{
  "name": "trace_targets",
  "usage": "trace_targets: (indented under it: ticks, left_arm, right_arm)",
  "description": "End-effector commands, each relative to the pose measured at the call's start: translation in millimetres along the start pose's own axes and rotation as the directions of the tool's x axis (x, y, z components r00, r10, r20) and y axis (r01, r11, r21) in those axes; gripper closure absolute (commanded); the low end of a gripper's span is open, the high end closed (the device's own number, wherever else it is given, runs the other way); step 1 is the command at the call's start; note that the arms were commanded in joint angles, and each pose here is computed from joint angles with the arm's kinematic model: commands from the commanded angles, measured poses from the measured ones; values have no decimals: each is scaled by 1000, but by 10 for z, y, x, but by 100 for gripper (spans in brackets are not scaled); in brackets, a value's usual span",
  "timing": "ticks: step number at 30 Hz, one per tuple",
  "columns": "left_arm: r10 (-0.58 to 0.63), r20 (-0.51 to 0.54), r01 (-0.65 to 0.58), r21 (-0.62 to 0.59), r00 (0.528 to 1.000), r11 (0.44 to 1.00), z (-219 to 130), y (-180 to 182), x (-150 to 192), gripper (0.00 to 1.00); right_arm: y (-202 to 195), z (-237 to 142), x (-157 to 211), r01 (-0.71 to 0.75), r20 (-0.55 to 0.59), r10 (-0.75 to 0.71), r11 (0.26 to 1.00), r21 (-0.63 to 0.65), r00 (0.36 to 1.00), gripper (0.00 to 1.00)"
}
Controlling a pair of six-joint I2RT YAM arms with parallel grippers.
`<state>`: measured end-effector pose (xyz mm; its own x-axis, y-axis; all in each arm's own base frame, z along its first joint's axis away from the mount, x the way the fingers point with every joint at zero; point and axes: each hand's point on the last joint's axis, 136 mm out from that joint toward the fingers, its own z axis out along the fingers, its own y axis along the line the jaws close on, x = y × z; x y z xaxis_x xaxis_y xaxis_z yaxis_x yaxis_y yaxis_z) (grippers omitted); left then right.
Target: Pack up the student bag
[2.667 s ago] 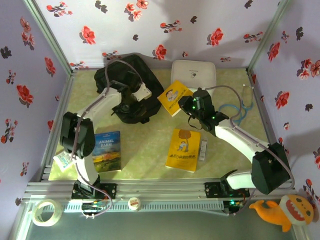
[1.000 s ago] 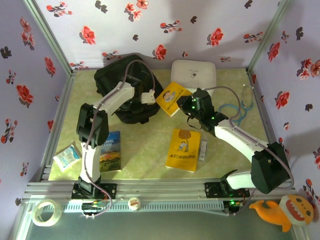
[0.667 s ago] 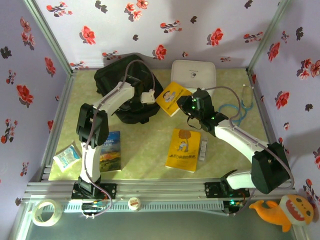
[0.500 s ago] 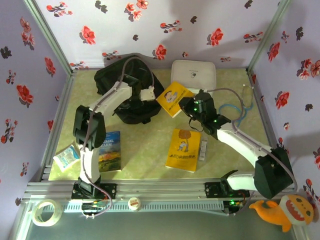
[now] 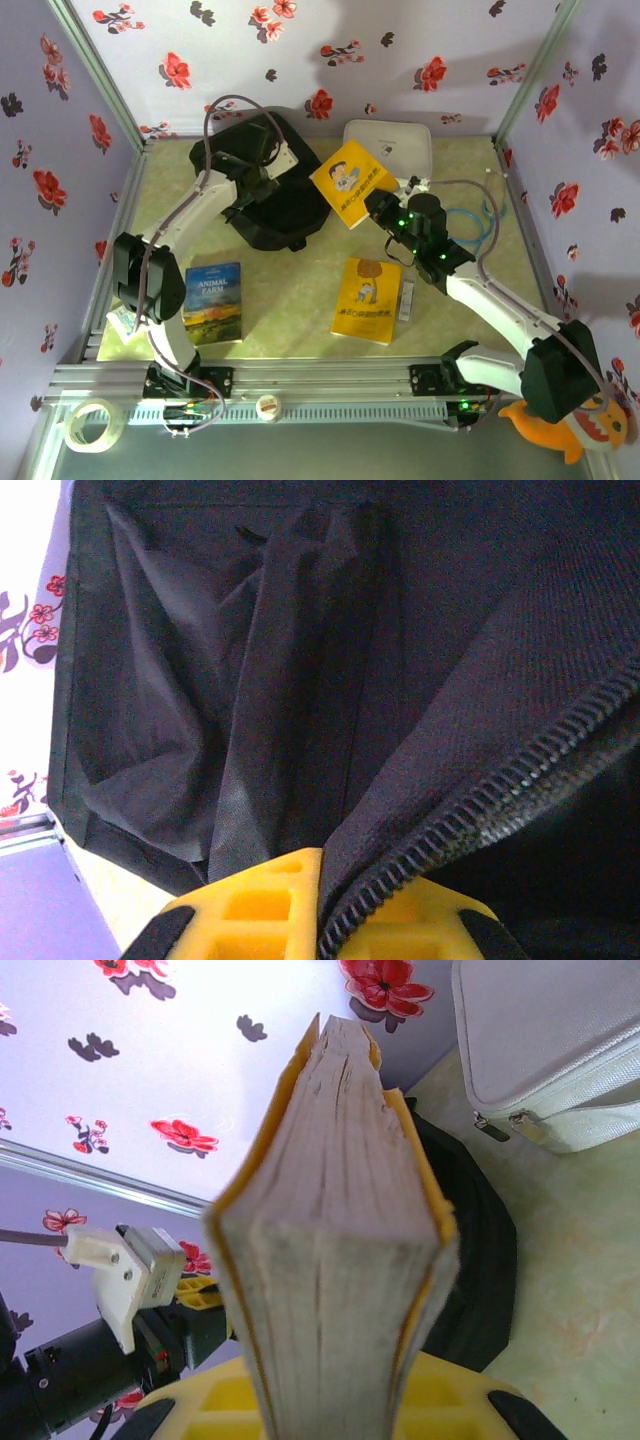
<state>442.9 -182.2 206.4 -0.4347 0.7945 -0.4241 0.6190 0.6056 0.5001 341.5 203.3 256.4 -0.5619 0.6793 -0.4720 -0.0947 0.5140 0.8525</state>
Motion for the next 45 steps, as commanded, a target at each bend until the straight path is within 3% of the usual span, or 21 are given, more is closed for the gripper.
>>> trace_targets:
  ticks: [1, 9, 15, 24, 30, 33, 40, 45]
  left_arm:
    - [-128, 144, 141, -85, 981, 986, -202, 293, -257, 98]
    - [-124, 118, 133, -73, 985, 988, -84, 200, -166, 98]
    - [-163, 150, 176, -80, 975, 981, -154, 246, -218, 98]
    - [-241, 266, 277, -103, 933, 955, -494, 424, -350, 98]
    - [-226, 389, 297, -133, 893, 945, -755, 496, -435, 98]
    - [-190, 447, 280, -144, 874, 949, -874, 458, -487, 98]
    - [-180, 537, 288, -124, 824, 949, -1030, 385, -575, 98]
    - [-172, 554, 262, -88, 815, 961, -1017, 249, -582, 97]
  right_arm:
    - [302, -163, -240, 7, 107, 7, 992, -124, 994, 83]
    - [328, -295, -337, 17, 162, 3, 992, -126, 987, 83]
    - [178, -213, -232, -36, 121, 47, 995, -93, 992, 83]
    - [145, 239, 146, -143, -73, 137, 986, -81, 988, 84]
    - [432, 613, 344, -208, -156, 185, 967, -146, 970, 84]
    - [547, 791, 370, -263, -172, 236, 951, -161, 956, 84]
    - [306, 1179, 566, -410, -176, 399, 911, -29, 900, 84]
    - [481, 1375, 512, -430, -187, 410, 899, -85, 893, 83]
